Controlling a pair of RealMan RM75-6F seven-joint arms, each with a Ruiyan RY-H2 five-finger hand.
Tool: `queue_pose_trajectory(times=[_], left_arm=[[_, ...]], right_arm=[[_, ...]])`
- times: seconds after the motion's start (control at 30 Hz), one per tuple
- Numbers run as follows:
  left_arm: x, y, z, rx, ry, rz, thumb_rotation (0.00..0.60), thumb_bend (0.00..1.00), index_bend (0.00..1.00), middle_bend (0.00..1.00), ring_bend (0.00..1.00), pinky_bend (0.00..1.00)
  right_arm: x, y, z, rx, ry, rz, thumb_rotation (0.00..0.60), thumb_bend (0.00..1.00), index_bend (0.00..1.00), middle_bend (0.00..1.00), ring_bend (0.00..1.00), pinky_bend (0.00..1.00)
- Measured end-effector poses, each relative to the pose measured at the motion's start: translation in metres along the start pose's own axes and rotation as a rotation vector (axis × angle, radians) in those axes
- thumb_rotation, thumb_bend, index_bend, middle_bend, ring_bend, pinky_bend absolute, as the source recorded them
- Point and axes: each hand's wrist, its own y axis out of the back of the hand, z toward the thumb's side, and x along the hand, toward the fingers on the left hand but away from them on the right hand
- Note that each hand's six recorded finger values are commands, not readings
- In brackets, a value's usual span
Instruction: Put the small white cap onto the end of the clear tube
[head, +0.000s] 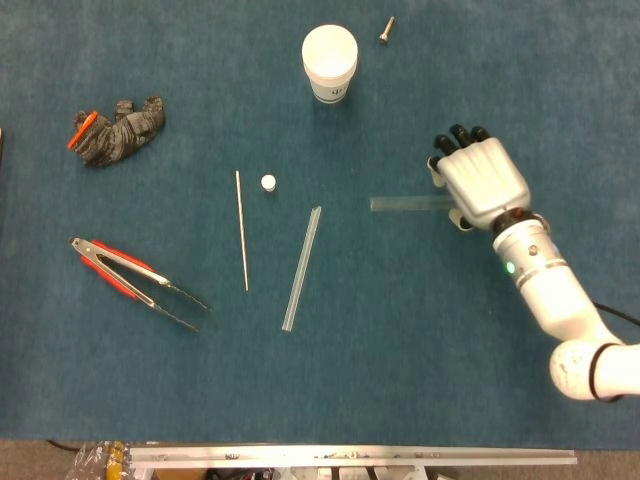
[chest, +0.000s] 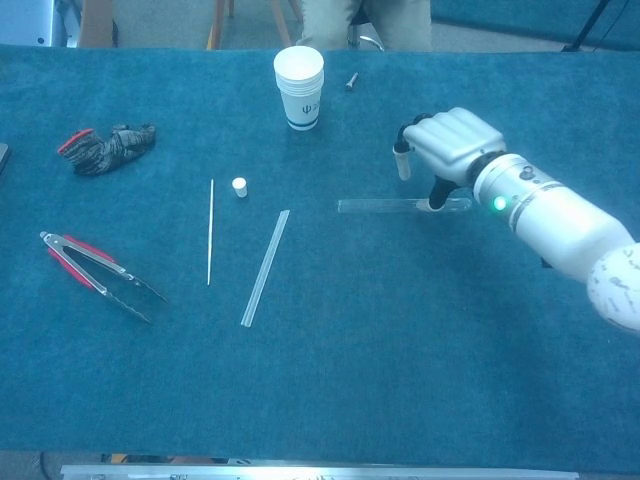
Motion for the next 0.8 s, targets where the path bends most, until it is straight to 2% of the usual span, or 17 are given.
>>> queue_pose_trajectory(times=[0.5, 0.8], left_arm=[[-0.004, -0.003, -0.009, -0.011, 0.012, -0.002, 0.6, 0.34, 0.29, 0.06, 0.0, 0.02], [-0.006, -0.005, -0.012, -0.013, 0.017, -0.007, 0.6, 0.34, 0.29, 0.05, 0.0, 0.02]], right_arm=[[-0.016, -0.018, 0.02, 0.073, -0.019, 0.037, 0.6, 0.17, 0.48, 0.25, 0.15, 0.22], [-0.021, -0.024, 0.021, 0.076, -0.037, 0.053, 0.6, 0.25, 0.48, 0.25, 0.15, 0.22]])
